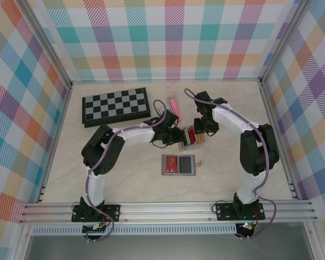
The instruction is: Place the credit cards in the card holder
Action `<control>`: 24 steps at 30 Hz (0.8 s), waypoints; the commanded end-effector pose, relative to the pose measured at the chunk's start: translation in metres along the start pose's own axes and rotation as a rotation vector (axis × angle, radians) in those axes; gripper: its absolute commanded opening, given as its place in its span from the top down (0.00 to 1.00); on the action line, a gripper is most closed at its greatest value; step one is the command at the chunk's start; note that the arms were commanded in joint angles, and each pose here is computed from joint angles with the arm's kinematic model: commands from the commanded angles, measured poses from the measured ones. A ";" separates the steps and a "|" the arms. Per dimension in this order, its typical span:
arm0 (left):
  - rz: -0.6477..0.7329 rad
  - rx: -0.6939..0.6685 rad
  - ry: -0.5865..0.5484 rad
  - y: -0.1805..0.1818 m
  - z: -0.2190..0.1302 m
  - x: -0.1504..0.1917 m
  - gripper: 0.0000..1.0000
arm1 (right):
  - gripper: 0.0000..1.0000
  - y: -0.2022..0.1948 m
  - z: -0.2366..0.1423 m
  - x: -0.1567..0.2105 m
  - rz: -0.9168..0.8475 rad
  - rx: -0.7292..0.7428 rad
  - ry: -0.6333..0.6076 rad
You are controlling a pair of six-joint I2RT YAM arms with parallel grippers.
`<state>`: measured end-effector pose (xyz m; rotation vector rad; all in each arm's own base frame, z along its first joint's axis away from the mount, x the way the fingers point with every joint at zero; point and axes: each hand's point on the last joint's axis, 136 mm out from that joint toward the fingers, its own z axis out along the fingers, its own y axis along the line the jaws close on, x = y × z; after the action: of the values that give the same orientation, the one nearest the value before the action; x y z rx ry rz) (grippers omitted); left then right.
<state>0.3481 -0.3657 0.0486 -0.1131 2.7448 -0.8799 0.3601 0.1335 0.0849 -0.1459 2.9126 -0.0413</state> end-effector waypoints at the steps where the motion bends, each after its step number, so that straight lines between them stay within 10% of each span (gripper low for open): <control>1: -0.023 -0.088 0.039 0.028 -0.004 0.012 0.72 | 0.50 -0.013 -0.016 -0.007 -0.014 0.066 -0.031; 24: -0.033 -0.078 0.046 0.028 -0.003 0.015 0.73 | 0.80 -0.002 -0.036 -0.011 -0.031 0.017 -0.069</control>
<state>0.3477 -0.3653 0.0484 -0.1156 2.7395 -0.8913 0.3621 0.1358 0.1017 -0.1743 2.8790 -0.0470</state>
